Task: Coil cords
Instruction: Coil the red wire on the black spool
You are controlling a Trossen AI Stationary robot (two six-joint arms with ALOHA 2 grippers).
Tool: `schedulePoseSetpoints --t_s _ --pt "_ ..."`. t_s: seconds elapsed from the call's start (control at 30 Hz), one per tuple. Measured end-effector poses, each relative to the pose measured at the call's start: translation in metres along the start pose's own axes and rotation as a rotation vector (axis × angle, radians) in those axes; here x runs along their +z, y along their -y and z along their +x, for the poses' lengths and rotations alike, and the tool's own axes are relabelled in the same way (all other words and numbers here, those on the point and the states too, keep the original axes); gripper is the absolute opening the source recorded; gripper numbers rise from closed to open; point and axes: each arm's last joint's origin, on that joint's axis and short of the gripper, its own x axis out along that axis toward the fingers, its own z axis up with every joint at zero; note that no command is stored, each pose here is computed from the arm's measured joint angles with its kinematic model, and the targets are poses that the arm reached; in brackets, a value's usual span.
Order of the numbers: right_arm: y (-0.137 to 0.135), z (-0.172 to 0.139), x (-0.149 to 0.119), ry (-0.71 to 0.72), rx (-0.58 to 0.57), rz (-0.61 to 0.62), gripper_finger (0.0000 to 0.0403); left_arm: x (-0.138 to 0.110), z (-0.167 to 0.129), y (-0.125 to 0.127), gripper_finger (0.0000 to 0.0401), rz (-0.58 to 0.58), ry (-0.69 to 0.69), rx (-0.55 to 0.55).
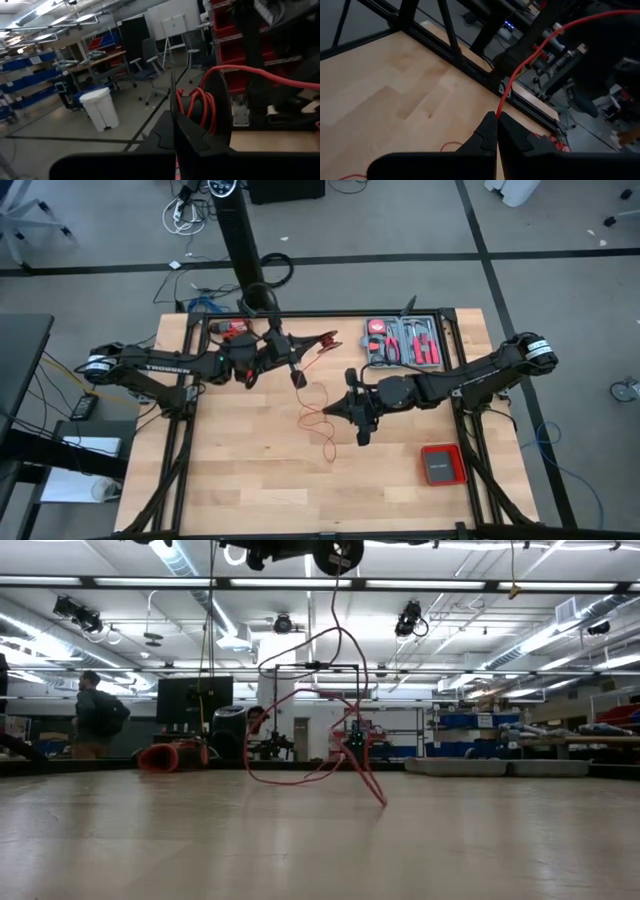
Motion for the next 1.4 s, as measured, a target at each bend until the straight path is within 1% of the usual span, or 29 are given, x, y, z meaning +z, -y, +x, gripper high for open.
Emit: schedulePoseSetpoints --t_s 0.13,0.23,0.37,0.6,0.8,0.93,1.07,1.27,1.33,1.4 --pt "-0.001 0.0 0.0 0.016 0.029 0.006 0.0001 -0.004 0.002 -0.005 0.0 0.01 -0.027 0.015" --pt "-0.002 0.0 -0.001 0.001 0.045 0.004 0.0001 -0.004 0.003 -0.007 0.0 0.016 -0.03 0.023" --pt "-0.006 -0.003 0.0 0.002 0.078 0.001 0.0001 -0.005 0.003 -0.008 0.0 0.048 -0.038 0.025" --pt "-0.008 -0.003 -0.005 -0.054 0.103 0.009 0.0 -0.009 0.004 -0.011 0.0 0.058 -0.071 0.028" --pt "-0.003 -0.003 -0.014 -0.163 0.014 -0.008 0.0 -0.008 0.004 -0.011 0.0 0.046 -0.052 0.011" --pt "0.003 -0.002 -0.019 -0.236 -0.078 -0.032 0.0 -0.007 0.004 -0.01 0.0 0.02 -0.043 -0.014" --pt "0.012 -0.001 -0.026 -0.272 -0.116 -0.02 0.0 -0.008 0.004 -0.01 0.0 0.015 -0.048 -0.019" --pt "0.026 0.0 -0.035 -0.305 -0.163 0.017 0.0 -0.008 0.004 -0.008 0.0 -0.009 -0.04 -0.058" --pt "0.033 0.0 -0.038 -0.333 -0.234 0.03 0.0 -0.008 0.004 -0.008 0.0 -0.03 -0.038 -0.058" --pt "0.042 0.0 -0.042 -0.35 -0.308 0.07 0.0 -0.007 0.004 -0.009 0.0 -0.048 -0.032 -0.059"
